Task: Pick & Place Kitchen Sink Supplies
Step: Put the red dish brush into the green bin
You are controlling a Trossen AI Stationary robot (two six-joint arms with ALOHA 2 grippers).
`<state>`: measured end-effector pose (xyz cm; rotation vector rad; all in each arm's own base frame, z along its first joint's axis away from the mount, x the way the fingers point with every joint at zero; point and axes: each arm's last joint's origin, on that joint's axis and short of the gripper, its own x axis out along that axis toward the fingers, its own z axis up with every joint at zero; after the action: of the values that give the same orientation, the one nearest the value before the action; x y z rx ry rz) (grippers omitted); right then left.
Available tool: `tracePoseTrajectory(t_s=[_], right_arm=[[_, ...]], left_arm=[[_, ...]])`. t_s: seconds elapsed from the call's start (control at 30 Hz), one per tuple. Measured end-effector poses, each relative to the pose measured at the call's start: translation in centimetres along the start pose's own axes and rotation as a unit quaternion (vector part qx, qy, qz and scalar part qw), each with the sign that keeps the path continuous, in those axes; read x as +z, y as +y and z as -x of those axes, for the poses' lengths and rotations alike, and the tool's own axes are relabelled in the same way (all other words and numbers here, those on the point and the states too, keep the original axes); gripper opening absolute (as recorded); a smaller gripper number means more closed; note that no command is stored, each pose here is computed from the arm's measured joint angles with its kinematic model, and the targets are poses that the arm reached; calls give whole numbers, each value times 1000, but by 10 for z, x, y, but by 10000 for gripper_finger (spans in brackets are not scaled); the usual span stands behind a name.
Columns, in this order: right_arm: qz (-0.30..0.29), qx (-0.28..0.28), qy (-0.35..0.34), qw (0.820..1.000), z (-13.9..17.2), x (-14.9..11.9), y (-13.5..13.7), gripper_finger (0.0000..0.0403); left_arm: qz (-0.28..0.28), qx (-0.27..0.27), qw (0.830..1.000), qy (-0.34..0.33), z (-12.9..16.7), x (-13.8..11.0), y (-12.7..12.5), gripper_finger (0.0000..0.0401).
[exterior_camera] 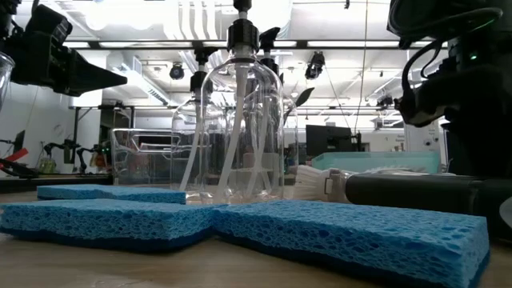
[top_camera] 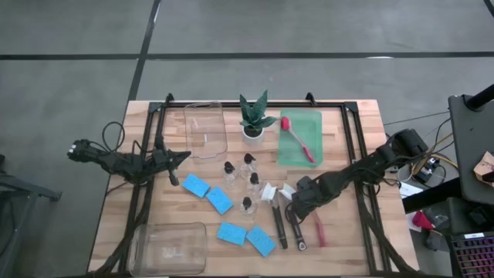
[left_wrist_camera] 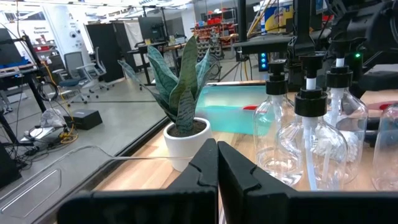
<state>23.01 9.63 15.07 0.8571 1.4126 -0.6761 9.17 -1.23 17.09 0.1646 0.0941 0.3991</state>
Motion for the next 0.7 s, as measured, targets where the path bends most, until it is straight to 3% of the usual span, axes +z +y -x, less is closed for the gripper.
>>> tracePoseTrajectory(t_s=[0.17,0.47,0.7], right_arm=[[12,7,-1,1000,6,0,-1,37],[16,6,13,1000,28,-2,-6,47],[18,-8,-7,1000,65,1,-13,47]], left_arm=[[0,0,1000,0,0,0,0,0],[1,0,1000,-1,0,0,0,0],[1,0,1000,-1,0,0,0,0]])
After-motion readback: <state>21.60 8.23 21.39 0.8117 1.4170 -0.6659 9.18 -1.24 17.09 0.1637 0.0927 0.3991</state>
